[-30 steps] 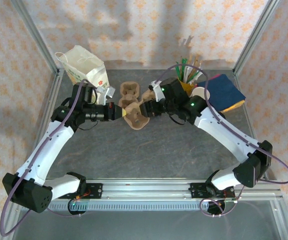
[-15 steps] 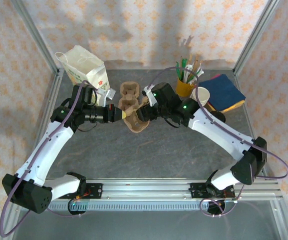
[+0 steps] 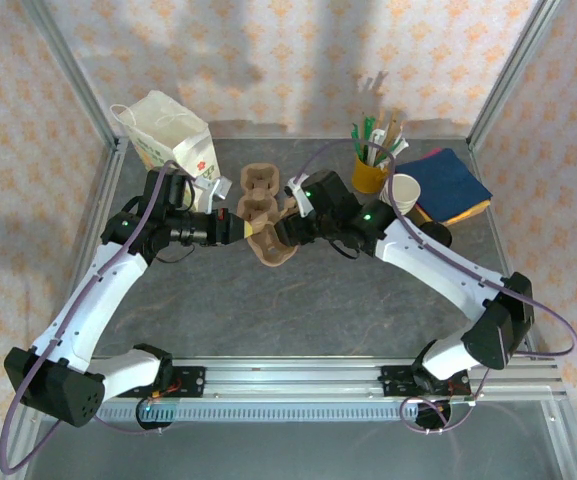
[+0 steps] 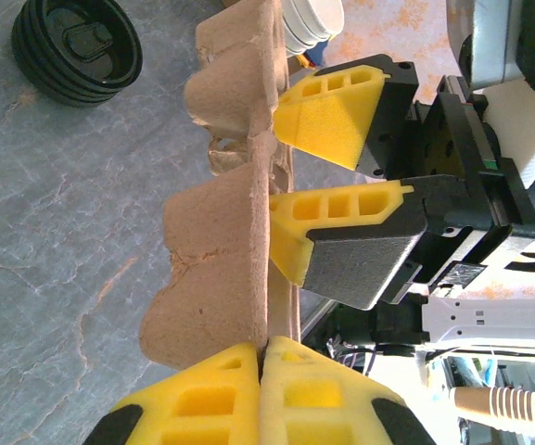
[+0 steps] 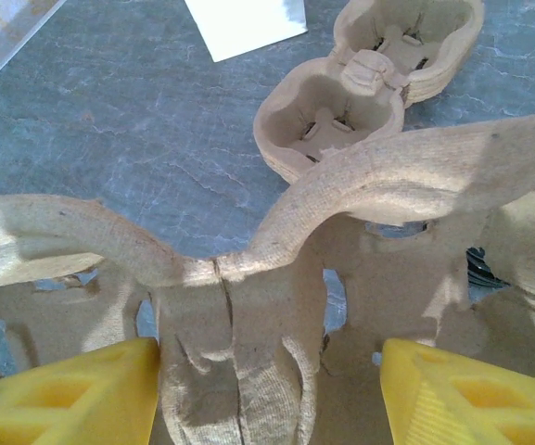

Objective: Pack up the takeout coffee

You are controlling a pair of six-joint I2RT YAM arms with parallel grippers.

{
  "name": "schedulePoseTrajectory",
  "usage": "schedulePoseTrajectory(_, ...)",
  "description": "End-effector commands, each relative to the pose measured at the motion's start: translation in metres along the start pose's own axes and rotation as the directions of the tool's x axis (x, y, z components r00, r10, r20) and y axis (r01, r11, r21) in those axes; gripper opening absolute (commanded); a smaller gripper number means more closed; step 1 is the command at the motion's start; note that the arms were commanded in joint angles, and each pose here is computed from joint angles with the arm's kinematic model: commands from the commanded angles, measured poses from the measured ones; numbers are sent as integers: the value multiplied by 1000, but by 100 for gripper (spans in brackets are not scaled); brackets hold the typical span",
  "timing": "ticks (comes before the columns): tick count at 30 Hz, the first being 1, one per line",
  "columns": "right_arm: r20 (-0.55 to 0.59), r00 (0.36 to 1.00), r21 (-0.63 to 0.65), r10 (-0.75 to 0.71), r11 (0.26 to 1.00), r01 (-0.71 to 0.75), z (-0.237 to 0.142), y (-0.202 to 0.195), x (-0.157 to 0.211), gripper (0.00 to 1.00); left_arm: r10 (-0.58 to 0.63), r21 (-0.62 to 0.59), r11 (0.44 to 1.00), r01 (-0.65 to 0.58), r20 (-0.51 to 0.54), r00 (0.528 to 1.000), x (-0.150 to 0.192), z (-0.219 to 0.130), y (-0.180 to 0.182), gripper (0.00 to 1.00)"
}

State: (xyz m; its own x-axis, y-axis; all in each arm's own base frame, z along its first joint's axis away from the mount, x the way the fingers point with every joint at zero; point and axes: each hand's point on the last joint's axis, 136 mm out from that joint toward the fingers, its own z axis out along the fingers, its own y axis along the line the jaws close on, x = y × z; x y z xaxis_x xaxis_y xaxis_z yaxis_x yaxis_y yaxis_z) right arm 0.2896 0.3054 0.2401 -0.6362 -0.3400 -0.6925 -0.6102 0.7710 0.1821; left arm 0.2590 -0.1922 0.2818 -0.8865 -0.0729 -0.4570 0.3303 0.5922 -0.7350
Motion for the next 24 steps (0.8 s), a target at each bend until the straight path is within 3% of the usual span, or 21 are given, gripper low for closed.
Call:
schedulePoseTrajectory(1,-16,1000,-8,4,1000,-5,8,2,4,65,39,32,999,-40,29,999,-10,-5,-11,0)
schedulePoseTrajectory(6,11,1000,-43,9,999,-8,2,7,3,70,38,32,999,-39,28,999,-9,-4,-10,0)
schedulePoseTrajectory(17,51,998,-56,30,998,-28,-3,9,-3,67,30,34,999,-31,24,999,-8,0,-6,0)
schedulePoseTrajectory(24,79,995,-66,58,996,-53,-4,10,-8,71,27,36,999,-28,23,999,-6,0,-5,0)
